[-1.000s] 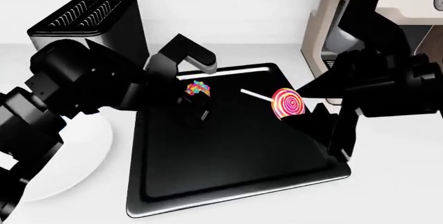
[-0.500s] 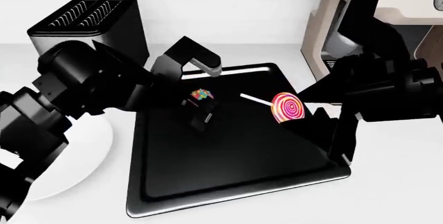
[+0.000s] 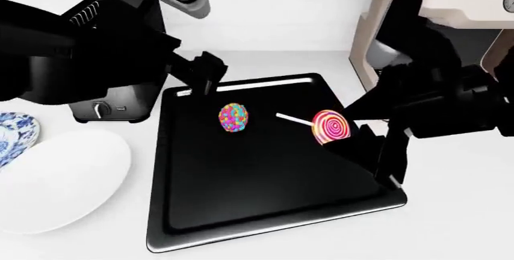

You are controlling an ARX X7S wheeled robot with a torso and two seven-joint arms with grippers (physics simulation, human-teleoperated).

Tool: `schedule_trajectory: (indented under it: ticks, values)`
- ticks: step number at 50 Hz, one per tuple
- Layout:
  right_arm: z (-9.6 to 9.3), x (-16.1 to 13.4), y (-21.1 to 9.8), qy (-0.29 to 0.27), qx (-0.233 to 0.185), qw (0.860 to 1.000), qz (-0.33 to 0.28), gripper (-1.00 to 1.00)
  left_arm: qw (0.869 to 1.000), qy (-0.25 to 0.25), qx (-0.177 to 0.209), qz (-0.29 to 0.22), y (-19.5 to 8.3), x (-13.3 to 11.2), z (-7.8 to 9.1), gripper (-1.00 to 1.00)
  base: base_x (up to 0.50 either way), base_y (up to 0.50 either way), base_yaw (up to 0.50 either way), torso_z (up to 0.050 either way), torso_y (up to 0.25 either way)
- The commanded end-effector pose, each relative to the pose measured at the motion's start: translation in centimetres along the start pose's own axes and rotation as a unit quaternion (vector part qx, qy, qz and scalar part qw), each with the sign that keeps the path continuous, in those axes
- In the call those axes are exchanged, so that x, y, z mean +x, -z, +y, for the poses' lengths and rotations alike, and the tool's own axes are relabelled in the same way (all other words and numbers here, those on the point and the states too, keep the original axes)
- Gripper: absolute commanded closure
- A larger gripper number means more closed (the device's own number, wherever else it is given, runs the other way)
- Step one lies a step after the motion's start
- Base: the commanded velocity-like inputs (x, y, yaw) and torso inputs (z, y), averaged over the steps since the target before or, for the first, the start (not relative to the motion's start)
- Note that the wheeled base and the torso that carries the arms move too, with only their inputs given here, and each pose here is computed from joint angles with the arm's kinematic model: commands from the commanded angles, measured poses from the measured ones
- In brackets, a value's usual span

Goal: Move the dessert items from the plate to the tray.

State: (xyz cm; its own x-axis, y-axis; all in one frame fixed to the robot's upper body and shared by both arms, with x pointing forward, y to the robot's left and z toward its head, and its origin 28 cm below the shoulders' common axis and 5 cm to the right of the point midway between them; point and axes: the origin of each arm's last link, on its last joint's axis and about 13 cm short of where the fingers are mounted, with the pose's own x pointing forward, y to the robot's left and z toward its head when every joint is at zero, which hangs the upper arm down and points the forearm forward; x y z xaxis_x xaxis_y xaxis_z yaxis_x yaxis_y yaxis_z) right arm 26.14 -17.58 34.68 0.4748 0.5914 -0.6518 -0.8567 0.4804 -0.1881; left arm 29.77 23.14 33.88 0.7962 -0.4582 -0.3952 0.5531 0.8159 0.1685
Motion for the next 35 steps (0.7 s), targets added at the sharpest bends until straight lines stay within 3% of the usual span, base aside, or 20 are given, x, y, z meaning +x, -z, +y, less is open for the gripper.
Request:
schedule_trajectory:
  ticks: [1, 8, 15, 35]
  values:
    - [-0.3, 0.6, -0.4, -0.008, -0.008, 1.000, 0.021, 1.00, 0.997, -0.048, -0.007, -0.054, 0.3, -5.6, -0.3, -1.00, 0.00, 0.00, 0.00, 0.000, 0.000]
    - [-0.6, 1.6, -0.4, -0.016, -0.015, 0.999, 0.035, 1.00, 0.993, -0.071, -0.027, -0.086, 1.0, -8.4, -0.9, -1.00, 0.00, 0.00, 0.00, 0.000, 0.000]
    - [-1.3, 2.7, -0.6, -0.026, -0.020, 0.998, 0.058, 1.00, 0.988, -0.090, -0.044, -0.115, 1.7, -9.6, -0.7, -1.00, 0.00, 0.00, 0.00, 0.000, 0.000]
    - [-2.3, 6.3, -0.1, -0.053, -0.028, 0.994, 0.094, 1.00, 0.986, -0.082, -0.049, -0.136, 2.6, -8.8, -0.8, -1.00, 0.00, 0.00, 0.00, 0.000, 0.000]
